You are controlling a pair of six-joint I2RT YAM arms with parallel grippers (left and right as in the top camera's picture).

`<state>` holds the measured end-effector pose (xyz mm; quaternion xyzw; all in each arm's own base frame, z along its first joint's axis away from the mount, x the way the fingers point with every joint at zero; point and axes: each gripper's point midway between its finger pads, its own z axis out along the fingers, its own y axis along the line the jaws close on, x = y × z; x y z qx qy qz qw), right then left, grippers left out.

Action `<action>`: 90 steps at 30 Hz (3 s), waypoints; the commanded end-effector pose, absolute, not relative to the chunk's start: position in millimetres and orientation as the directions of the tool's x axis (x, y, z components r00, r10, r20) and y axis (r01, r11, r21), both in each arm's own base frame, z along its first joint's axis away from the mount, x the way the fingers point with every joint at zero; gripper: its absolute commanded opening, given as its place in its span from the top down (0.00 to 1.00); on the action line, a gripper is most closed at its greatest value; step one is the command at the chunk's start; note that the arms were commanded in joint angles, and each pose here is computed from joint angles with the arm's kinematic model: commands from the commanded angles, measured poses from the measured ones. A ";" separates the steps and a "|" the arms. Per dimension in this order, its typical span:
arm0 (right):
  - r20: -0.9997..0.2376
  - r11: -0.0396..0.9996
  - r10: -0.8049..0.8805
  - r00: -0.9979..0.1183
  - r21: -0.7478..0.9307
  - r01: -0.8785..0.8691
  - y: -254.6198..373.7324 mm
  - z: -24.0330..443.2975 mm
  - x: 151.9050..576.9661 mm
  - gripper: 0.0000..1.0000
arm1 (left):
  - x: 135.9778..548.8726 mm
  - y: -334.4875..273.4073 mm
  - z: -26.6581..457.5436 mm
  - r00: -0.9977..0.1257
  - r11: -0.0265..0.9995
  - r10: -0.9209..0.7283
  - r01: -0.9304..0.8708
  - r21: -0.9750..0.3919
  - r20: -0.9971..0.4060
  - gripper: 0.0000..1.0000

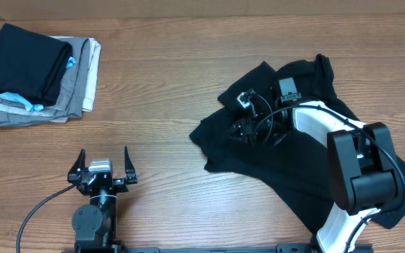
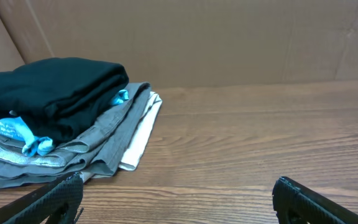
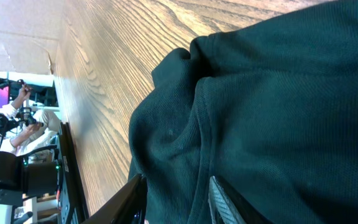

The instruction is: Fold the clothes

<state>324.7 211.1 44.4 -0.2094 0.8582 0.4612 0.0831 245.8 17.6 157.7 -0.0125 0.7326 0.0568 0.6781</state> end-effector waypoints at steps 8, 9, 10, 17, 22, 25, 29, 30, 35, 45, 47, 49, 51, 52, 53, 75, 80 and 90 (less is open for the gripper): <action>-0.182 0.685 -0.350 -0.919 0.619 -0.383 202.8 33.8 316.2 0.64 | 245.3 21.1 157.9 -0.078 0.990 0.074 -0.112 0.082 -0.994 0.00; -0.178 0.694 -0.371 -0.911 0.598 -0.400 206.3 34.9 314.3 0.65 | 245.3 21.1 157.9 -0.078 0.990 0.074 -0.112 0.082 -0.994 0.00; -0.176 0.700 -0.388 -0.905 0.582 -0.414 210.6 36.8 312.5 0.65 | 245.3 21.1 157.9 -0.078 0.990 0.074 -0.112 0.082 -0.994 0.00; -0.126 0.686 -0.514 -0.848 0.533 -0.495 267.7 39.3 269.4 0.64 | 245.3 21.1 157.7 -0.079 0.990 0.074 -0.112 0.083 -0.994 0.00; -0.109 0.778 -0.497 -0.861 0.384 -0.498 267.4 26.9 271.6 0.65 | 245.3 21.1 157.8 -0.078 0.990 0.074 -0.112 0.082 -0.994 0.00; -0.112 0.813 -0.487 -0.866 0.304 -0.496 264.5 22.0 274.7 0.63 | 245.3 21.1 157.7 -0.079 0.990 0.074 -0.112 0.082 -0.994 0.00; -0.137 0.841 -0.491 -0.860 0.181 -0.509 259.8 17.4 281.3 0.61 | 245.3 21.1 157.7 -0.079 0.990 0.074 -0.112 0.082 -0.994 0.00; -0.148 0.846 -0.493 -0.858 0.149 -0.512 259.2 16.8 283.9 0.61 | 245.3 21.1 157.8 -0.078 0.990 0.074 -0.112 0.083 -0.994 0.00; -0.186 0.847 -0.479 -0.858 0.158 -0.507 267.3 24.3 287.6 0.96 | 245.3 21.1 157.7 -0.079 0.990 0.074 -0.112 0.082 -0.994 0.00; -0.333 0.832 -0.395 -0.856 0.264 -0.487 267.6 111.2 298.0 0.96 | 245.3 21.1 157.8 -0.078 0.990 0.074 -0.112 0.082 -0.994 0.00; -0.315 0.843 -0.370 -0.874 0.281 -0.458 257.8 108.8 301.9 0.96 | 245.3 21.1 157.7 -0.079 0.990 0.074 -0.112 0.083 -0.994 0.00; -0.295 0.840 -0.344 -0.891 0.328 -0.433 251.8 102.8 303.1 0.96 | 245.3 21.1 157.8 -0.078 0.990 0.074 -0.112 0.082 -0.994 0.00; -0.284 0.841 -0.313 -0.906 0.362 -0.403 243.4 94.2 306.7 0.96 | 245.3 21.1 157.8 -0.078 0.990 0.074 -0.112 0.083 -0.994 0.00; -0.281 0.846 -0.297 -0.913 0.366 -0.388 238.0 89.5 309.4 0.96 | 245.3 21.1 157.8 -0.078 0.990 0.074 -0.112 0.082 -0.994 0.00; -0.277 0.853 -0.279 -0.919 0.369 -0.370 231.4 83.3 312.5 0.96 | 245.3 21.1 157.7 -0.079 0.990 0.074 -0.112 0.082 -0.994 0.00; -0.424 0.850 0.006 -0.905 0.479 -0.219 184.3 166.3 360.5 0.25 | 245.3 21.1 157.8 -0.078 0.990 0.074 -0.112 0.082 -0.994 0.00; -0.369 0.868 0.045 -0.928 0.474 -0.147 158.5 176.6 340.7 0.00 | 245.3 21.1 157.7 -0.079 0.990 0.074 -0.112 0.082 -0.994 0.00; -0.337 0.874 0.051 -0.940 0.471 -0.122 153.6 172.0 335.7 0.00 | 245.9 19.6 166.5 -0.042 0.991 0.073 -0.106 0.077 -0.996 0.00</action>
